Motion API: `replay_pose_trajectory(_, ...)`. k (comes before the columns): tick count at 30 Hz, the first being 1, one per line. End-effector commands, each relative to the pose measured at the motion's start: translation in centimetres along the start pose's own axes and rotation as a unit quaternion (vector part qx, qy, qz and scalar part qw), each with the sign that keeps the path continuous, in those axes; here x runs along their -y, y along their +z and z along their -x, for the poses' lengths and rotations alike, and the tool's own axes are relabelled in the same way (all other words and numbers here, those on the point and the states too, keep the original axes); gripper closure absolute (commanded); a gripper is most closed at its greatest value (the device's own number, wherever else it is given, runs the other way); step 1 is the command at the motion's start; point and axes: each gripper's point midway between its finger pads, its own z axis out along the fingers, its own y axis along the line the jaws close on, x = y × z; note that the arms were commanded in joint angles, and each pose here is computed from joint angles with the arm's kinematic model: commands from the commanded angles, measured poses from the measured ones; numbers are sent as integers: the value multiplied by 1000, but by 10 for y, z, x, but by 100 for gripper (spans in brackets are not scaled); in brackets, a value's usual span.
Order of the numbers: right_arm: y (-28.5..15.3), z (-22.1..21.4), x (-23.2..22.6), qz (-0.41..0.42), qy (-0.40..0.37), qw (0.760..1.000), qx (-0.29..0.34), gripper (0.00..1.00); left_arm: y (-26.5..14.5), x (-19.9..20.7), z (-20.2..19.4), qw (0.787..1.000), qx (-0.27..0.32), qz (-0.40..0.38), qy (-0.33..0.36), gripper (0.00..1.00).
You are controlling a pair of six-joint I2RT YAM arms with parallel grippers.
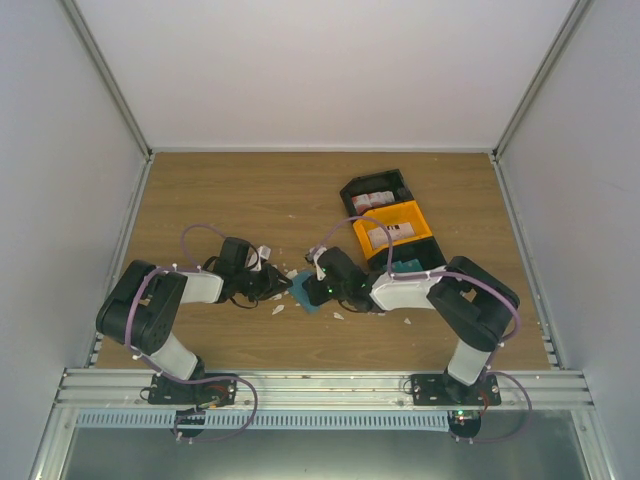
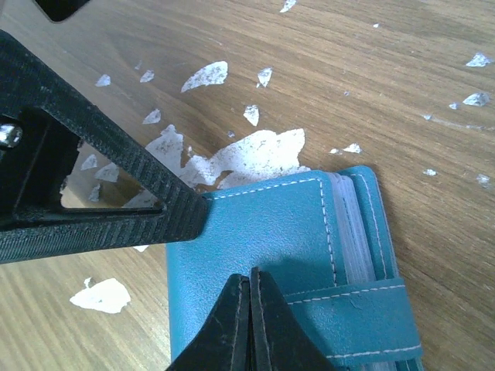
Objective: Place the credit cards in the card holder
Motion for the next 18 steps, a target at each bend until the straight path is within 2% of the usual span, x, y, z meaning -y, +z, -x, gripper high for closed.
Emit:
replay_pose_trajectory(1,2,-139,19,23,44,973,-225,100,7,-15,-4,1000,-3,26,-4,77)
replay_pose_trajectory(18,2,-182,46,-17,75,954,-290,99,8,-17,-4,1000,-5,28,-6,77)
